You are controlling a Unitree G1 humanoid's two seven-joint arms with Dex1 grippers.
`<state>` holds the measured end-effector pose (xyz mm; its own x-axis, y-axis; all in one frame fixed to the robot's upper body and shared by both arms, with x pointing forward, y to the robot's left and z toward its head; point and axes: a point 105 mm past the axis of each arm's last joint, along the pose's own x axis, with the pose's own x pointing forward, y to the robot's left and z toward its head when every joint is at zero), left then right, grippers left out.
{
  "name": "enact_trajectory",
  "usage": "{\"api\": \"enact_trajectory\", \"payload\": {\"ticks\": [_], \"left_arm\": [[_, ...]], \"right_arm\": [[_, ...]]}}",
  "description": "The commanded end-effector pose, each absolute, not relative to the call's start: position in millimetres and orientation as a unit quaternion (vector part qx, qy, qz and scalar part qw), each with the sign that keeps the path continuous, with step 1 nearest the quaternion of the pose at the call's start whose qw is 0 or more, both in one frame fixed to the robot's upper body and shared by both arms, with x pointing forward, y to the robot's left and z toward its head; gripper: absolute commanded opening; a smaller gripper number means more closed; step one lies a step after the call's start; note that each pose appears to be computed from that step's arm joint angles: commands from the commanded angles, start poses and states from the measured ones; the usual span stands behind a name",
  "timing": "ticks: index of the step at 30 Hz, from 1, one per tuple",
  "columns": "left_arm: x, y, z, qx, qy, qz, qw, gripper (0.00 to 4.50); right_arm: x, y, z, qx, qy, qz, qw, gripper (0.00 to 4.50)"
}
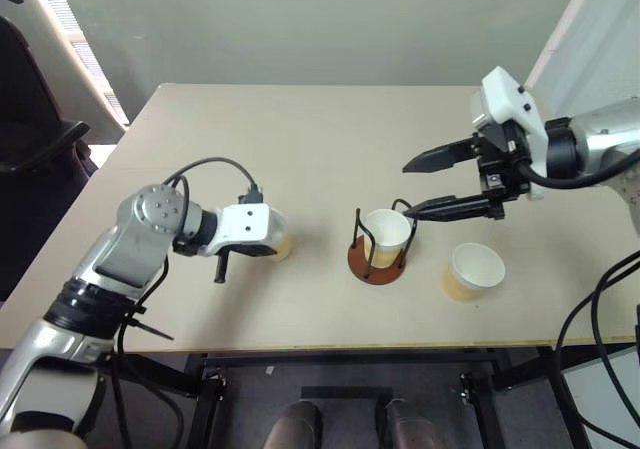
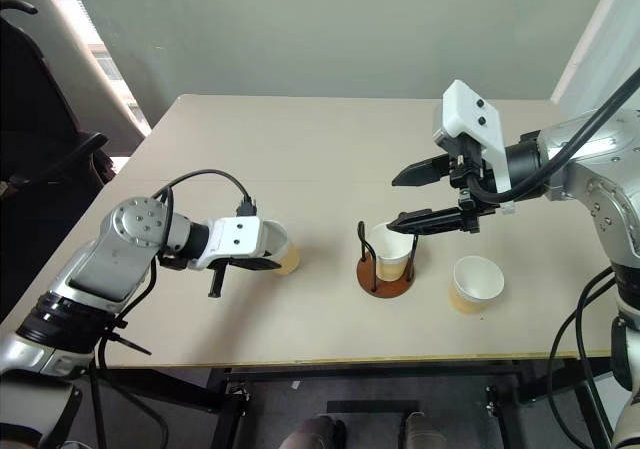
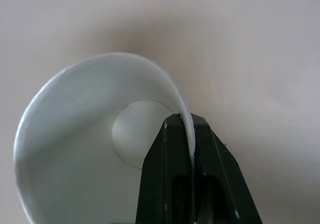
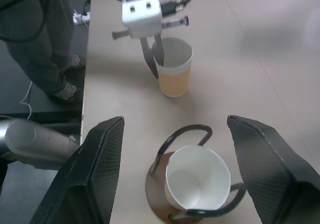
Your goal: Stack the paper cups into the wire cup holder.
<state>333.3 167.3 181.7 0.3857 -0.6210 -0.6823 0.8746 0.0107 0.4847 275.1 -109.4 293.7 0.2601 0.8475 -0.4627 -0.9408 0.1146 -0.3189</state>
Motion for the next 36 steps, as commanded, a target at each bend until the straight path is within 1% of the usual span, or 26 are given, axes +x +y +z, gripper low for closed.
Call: {"api": "enact_trajectory", "payload": {"ticks": [1,6,12,15,17,20,24,28,36], "left_arm": [[329,152,229,0.430,0.073,-0.555,0.709,0.03],[318,127,265,0.385,0.029,-0.614,0.688,0.03],[310,96,295,0.355,-0.007,-0.676,0.645,0.03],[310,84,303,0.350,-0.015,-0.699,0.623,0.03],[311,75,305,0.351,-0.017,-0.713,0.607,0.03],[313,69,304,0.352,-0.017,-0.722,0.596,0.03],[314,46,303,0.352,-0.024,-0.746,0.564,0.03],[319,31,295,0.359,-0.019,-0.760,0.542,0.03],[324,17,283,0.376,-0.014,-0.772,0.513,0.03]], "right_arm": [[269,-118,304,-0.291,0.064,0.597,0.745,3.41],[270,-122,299,-0.292,0.066,0.589,0.751,3.41],[270,-123,295,-0.287,0.063,0.579,0.760,3.41],[265,-124,297,-0.283,0.063,0.579,0.762,3.41],[259,-126,298,-0.281,0.064,0.578,0.763,3.41],[253,-131,299,-0.282,0.071,0.572,0.767,3.41],[242,-140,303,-0.285,0.083,0.554,0.778,3.41],[232,-145,308,-0.290,0.085,0.536,0.788,3.41],[228,-147,310,-0.289,0.081,0.511,0.806,3.41]]}}
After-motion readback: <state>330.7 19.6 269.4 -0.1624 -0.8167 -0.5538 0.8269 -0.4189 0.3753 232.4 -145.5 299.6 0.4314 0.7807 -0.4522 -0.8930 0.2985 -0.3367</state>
